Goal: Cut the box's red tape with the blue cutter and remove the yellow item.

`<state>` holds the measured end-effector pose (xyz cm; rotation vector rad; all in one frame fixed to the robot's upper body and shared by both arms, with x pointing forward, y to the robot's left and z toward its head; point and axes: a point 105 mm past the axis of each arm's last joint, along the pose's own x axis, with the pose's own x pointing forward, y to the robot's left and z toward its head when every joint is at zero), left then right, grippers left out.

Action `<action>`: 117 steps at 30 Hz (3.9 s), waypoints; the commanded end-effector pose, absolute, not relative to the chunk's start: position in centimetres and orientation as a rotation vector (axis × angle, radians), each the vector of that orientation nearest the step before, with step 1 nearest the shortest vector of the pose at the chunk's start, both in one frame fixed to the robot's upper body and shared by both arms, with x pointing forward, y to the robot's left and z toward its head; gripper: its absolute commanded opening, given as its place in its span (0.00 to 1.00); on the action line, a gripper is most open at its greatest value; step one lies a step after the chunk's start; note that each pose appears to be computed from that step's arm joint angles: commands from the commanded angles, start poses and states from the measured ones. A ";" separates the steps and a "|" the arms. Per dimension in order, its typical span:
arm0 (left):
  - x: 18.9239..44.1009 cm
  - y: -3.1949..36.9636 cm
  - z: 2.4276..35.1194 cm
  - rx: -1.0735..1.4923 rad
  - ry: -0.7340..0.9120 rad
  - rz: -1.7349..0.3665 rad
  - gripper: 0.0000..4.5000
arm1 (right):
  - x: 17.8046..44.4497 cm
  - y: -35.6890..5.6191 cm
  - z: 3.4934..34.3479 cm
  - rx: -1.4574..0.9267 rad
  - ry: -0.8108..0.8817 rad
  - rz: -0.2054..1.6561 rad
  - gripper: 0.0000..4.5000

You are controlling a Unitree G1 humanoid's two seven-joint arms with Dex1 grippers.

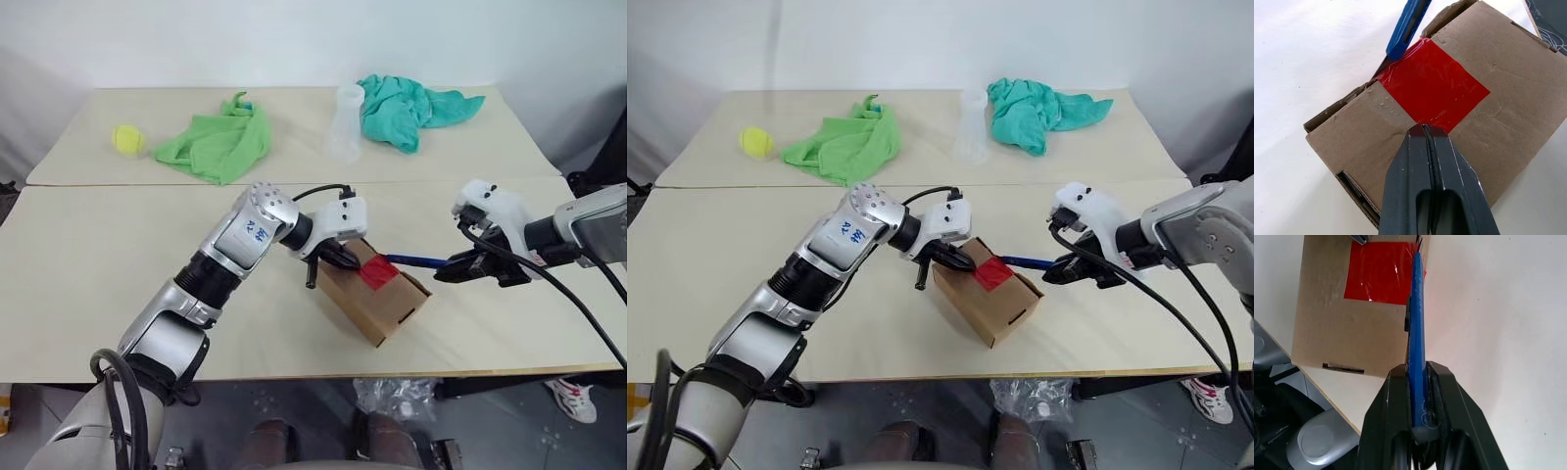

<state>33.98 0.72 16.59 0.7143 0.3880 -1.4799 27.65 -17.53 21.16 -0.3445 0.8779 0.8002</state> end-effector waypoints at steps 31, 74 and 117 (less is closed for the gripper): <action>33.8 4.1 11.8 0.708 0.634 -1.373 0.00 | 26.3 -17.4 23.6 -0.403 0.886 0.820 0.03; 33.6 4.2 11.8 0.720 0.660 -1.395 0.00 | 29.4 -16.1 24.4 -0.338 0.769 0.751 0.03; 33.5 5.0 11.6 0.719 0.680 -1.372 0.00 | 25.9 -16.1 21.2 -0.369 0.993 0.882 0.03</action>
